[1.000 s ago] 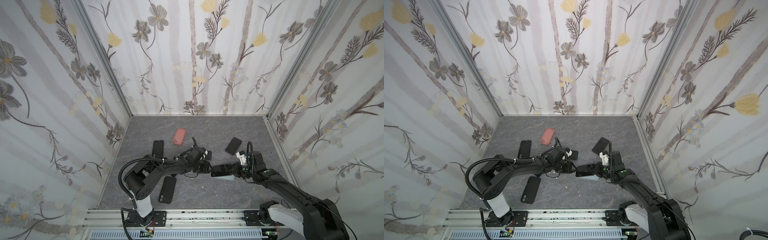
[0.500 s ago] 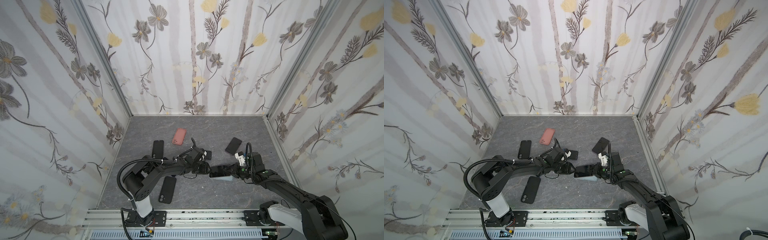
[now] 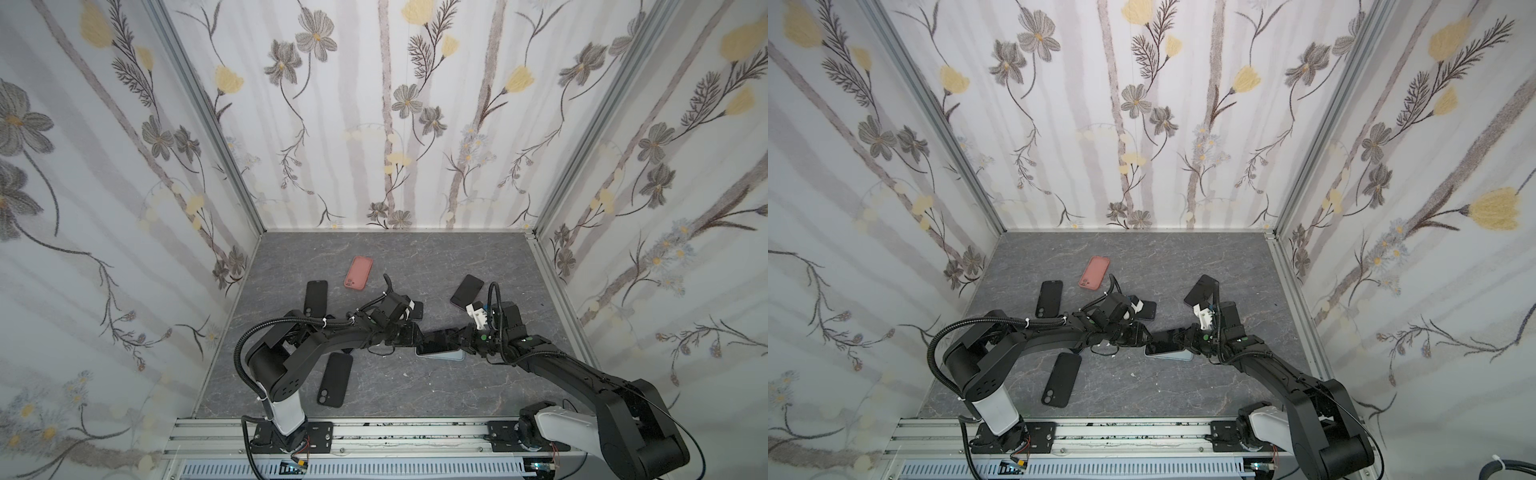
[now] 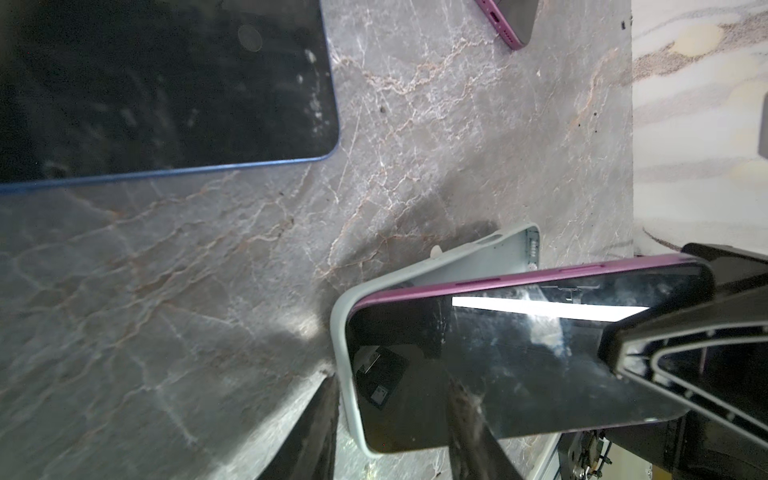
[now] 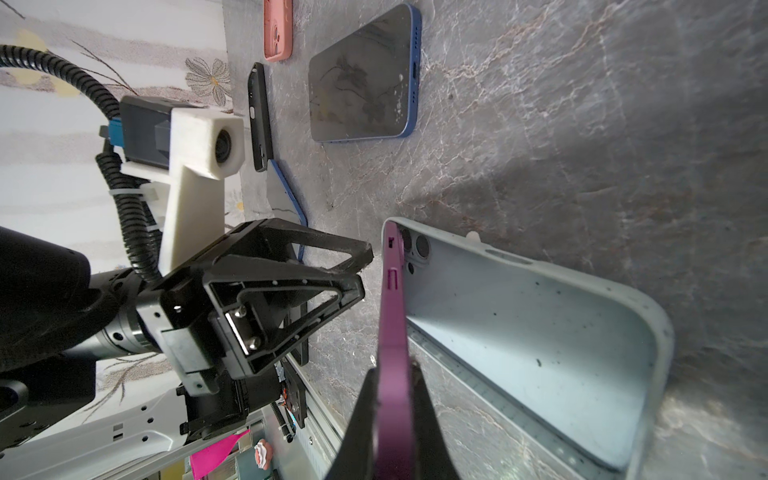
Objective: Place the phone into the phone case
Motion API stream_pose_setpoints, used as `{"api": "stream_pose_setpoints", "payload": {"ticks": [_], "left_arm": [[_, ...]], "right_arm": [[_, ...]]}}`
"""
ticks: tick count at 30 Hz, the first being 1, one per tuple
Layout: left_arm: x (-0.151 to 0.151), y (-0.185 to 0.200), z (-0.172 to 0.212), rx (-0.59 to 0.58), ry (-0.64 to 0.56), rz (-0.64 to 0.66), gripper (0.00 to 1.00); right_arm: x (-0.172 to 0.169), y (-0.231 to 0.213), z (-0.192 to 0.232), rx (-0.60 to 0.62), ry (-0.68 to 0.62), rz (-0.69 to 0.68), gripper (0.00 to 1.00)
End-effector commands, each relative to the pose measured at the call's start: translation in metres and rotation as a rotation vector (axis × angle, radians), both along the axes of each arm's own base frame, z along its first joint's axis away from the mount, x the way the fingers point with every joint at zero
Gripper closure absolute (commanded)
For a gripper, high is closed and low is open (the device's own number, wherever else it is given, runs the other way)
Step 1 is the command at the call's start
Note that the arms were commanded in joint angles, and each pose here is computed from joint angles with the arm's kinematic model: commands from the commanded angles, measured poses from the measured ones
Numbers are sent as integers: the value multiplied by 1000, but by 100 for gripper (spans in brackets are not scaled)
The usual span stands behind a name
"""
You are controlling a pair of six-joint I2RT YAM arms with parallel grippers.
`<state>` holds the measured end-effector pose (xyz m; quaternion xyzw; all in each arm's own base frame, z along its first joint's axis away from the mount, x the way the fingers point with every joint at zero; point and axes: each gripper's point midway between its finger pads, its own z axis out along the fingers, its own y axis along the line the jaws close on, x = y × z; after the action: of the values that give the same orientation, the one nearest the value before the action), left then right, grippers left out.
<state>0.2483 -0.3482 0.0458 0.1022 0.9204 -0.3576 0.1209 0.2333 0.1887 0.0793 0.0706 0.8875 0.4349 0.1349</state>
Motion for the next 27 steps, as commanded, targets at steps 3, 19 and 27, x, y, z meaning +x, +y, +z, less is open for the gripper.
{"api": "stream_pose_setpoints", "payload": {"ticks": [3, 19, 27], "left_arm": [[1, 3, 0, 13, -7, 15, 59], [0, 6, -11, 34, 4, 15, 59], [-2, 6, -15, 42, 5, -3, 64]], "right_arm": [[-7, -12, -19, -76, 45, -28, 89], [-8, -18, -26, -102, 68, -45, 66], [-6, -24, -28, -160, 72, -45, 56]]}}
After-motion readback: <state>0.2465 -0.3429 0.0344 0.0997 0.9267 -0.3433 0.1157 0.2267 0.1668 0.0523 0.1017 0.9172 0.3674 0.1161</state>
